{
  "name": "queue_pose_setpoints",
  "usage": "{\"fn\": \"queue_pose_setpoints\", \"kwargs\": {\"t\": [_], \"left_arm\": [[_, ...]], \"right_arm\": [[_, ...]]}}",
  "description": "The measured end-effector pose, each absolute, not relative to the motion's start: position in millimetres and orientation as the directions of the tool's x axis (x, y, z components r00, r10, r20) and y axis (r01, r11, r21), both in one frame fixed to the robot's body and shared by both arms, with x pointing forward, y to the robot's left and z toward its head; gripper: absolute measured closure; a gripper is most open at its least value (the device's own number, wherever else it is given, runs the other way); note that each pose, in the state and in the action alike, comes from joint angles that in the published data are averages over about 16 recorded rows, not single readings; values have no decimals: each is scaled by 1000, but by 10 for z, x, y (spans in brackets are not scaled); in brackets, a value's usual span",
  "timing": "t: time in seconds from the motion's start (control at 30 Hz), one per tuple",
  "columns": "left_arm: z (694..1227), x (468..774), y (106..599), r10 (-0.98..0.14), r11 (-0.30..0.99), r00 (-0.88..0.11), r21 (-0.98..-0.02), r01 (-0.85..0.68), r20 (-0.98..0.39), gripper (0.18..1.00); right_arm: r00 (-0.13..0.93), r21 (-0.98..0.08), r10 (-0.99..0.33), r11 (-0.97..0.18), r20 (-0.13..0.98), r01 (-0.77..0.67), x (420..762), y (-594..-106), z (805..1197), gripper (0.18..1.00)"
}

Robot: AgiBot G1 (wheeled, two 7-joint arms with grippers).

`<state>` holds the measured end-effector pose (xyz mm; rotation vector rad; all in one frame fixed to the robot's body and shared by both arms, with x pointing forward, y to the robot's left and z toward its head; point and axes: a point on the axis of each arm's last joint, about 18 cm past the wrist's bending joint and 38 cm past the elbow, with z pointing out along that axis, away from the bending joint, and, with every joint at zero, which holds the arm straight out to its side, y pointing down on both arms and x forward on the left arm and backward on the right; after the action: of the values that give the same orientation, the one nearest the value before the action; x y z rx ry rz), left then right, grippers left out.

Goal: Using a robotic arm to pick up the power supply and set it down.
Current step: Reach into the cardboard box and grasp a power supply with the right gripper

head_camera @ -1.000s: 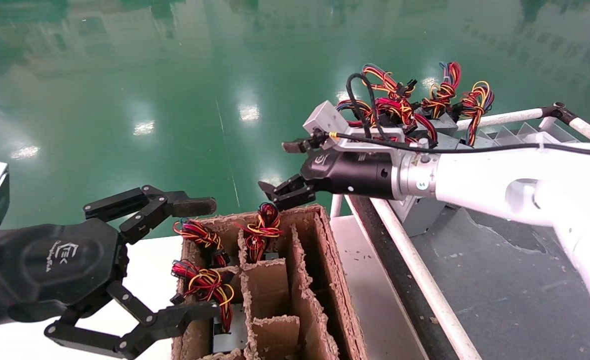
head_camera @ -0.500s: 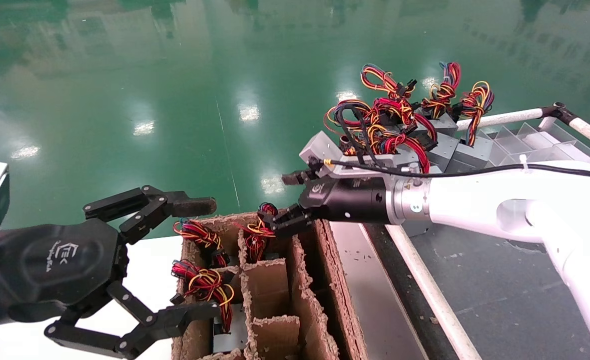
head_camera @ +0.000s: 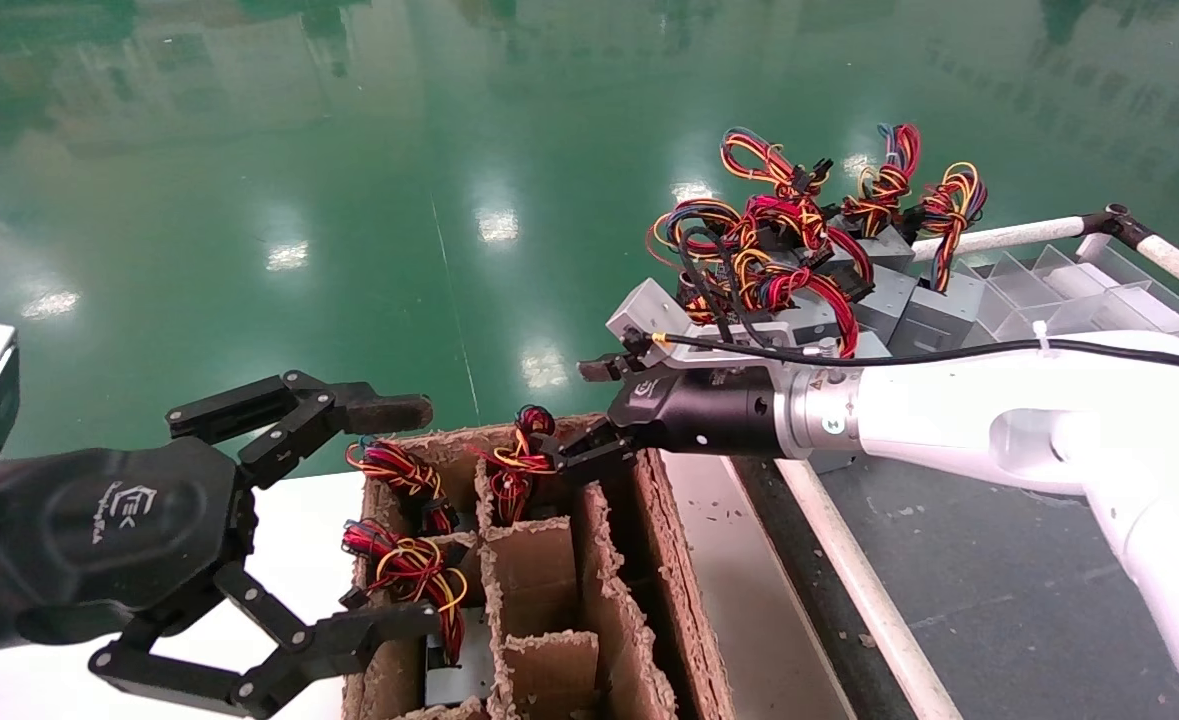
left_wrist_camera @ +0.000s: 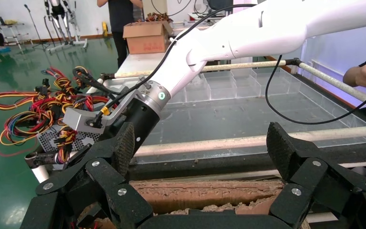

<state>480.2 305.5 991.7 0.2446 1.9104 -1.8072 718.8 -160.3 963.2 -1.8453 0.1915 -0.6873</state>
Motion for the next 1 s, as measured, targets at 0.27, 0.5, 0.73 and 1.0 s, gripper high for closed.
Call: {"fn": "queue_pose_setpoints", "kwargs": {"t": [0.27,0.5,0.73,1.0], "left_arm": [[9917,4802,3055,-203,105,-861,-885,454,-466,183],[9917,4802,3055,-203,105,-861,-885,454,-466,183],[9917,4802,3055,-203,105,-861,-885,454,-466,183],[9917,4802,3055,-203,105,-861,-885,454,-466,183]], "right_arm": [[804,-898,-458,-390,380,203,7226,-1595,9631,230],[798,-896,-462,-393,387,207,7239,-1582,9629,316],[799,-895,-459,-394,388,208,7239,-1559,9615,458],[808,-900,-453,-385,377,203,7224,-1519,9579,642]]}}
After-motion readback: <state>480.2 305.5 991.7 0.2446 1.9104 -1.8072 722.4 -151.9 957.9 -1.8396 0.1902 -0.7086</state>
